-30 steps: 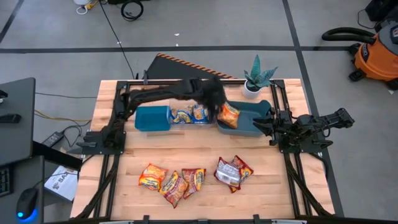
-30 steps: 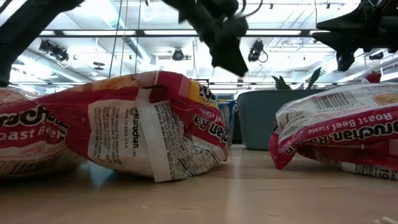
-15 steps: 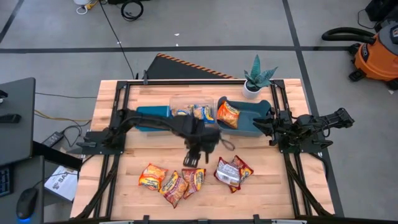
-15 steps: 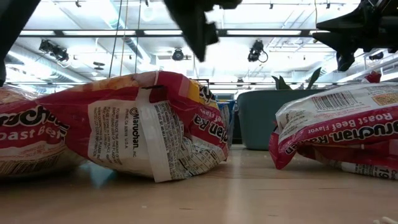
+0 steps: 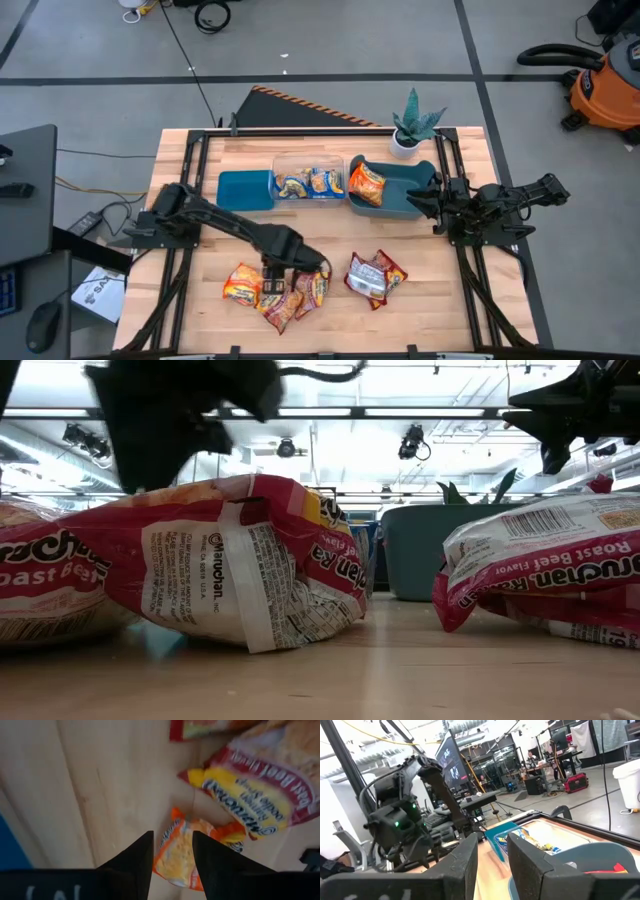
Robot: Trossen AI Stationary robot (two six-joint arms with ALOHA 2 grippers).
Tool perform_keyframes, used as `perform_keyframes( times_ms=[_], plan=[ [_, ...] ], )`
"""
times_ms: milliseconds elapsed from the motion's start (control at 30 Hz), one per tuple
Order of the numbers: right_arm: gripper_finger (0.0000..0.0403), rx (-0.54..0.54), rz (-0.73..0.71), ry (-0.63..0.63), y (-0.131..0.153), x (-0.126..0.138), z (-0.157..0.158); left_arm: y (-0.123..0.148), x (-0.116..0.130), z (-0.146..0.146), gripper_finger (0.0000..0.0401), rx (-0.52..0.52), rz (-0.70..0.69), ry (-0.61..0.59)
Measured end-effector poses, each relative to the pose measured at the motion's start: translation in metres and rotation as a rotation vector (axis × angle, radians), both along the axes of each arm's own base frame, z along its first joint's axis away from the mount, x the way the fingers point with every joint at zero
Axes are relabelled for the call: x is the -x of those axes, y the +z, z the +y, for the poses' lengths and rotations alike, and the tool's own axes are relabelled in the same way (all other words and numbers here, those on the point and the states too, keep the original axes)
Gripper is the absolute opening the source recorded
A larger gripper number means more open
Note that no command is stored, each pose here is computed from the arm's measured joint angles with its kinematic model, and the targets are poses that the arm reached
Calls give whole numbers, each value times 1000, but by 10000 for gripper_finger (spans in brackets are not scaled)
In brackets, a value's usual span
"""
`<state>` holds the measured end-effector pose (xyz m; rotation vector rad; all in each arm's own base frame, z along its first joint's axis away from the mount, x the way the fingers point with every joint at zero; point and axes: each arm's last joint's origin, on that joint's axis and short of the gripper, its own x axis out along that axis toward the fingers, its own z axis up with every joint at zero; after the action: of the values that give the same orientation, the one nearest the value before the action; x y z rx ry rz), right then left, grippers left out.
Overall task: Sort Maruchan noodles
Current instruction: Put the orange noodle pack into the right blue bin
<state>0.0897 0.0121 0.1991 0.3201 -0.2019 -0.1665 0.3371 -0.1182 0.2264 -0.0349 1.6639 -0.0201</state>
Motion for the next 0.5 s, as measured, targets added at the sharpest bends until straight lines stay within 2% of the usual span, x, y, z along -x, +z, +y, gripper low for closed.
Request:
perform_keyframes(
  times_ms=[167,300,500],
  plan=[
    [111,0,0,0,0,0,0,-13,14,13,141,41,-27,132],
    [111,0,0,0,0,0,0,-34,21,19,141,154,-11,220],
    [111,0,-1,0,0,0,0,-60,31,20,141,199,30,278]
  ],
)
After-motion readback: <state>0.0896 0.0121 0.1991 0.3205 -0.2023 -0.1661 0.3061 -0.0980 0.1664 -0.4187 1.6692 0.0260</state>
